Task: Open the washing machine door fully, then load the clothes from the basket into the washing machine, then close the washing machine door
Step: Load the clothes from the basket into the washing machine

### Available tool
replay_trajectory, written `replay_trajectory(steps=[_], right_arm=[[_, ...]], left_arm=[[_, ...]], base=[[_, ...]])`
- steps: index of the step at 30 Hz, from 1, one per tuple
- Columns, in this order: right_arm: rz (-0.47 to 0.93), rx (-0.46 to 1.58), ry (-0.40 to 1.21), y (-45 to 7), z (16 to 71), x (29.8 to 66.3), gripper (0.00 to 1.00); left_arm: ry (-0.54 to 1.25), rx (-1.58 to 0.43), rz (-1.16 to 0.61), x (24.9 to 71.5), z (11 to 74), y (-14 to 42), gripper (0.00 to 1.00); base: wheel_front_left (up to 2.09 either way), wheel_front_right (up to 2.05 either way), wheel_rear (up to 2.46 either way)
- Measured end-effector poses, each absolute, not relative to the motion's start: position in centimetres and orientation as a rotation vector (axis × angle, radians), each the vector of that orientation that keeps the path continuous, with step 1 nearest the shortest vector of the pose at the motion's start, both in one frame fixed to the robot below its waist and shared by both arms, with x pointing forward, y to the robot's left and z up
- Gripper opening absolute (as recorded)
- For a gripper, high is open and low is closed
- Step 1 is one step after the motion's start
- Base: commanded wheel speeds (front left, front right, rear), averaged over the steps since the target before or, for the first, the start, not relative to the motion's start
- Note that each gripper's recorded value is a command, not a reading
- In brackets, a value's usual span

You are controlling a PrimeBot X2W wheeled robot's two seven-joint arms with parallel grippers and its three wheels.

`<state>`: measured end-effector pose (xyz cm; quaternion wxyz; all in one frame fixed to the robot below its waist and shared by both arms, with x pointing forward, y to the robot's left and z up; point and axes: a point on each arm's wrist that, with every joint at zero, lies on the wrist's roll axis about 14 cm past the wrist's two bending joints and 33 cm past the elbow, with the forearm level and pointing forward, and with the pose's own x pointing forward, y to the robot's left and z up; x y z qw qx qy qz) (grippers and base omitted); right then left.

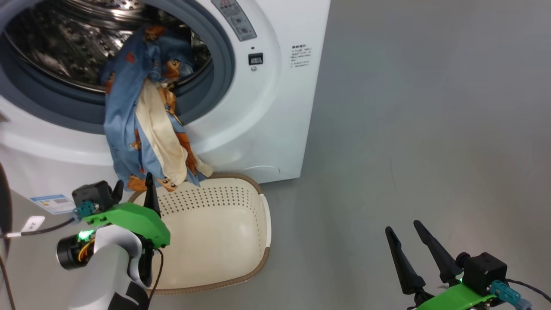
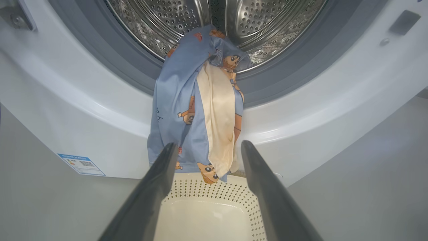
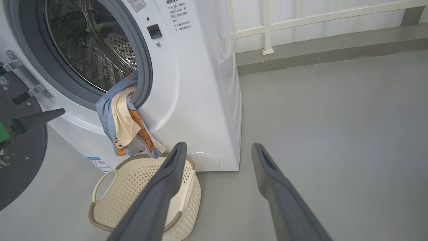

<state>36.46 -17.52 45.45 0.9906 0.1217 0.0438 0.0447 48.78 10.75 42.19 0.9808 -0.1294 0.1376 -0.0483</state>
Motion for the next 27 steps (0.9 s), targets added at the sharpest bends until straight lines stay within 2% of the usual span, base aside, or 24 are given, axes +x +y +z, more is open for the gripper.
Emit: replay_trajectory(steps=[6,16,27], right_arm=[[0.083,0.233,0.101,-17.9,45.1,36.5,1.0],[0.091,0.191,0.124,-18.8,44.4,37.2,1.0],[0.071,0.185,0.185,-19.4,42.2,38.0,1.0]], left_arm=[[0.379,-0.302,-0.081,49.0,39.9,10.3,1.0],[0.353,-0.313,-0.118,52.8,41.1,8.6,1.0],[0.38,-0.295,-0.093,55.7,38.9,9.0,1.0]], base=[[0.0,0.0,0.0],[0.0,0.0,0.0],[0.0,0.0,0.0]])
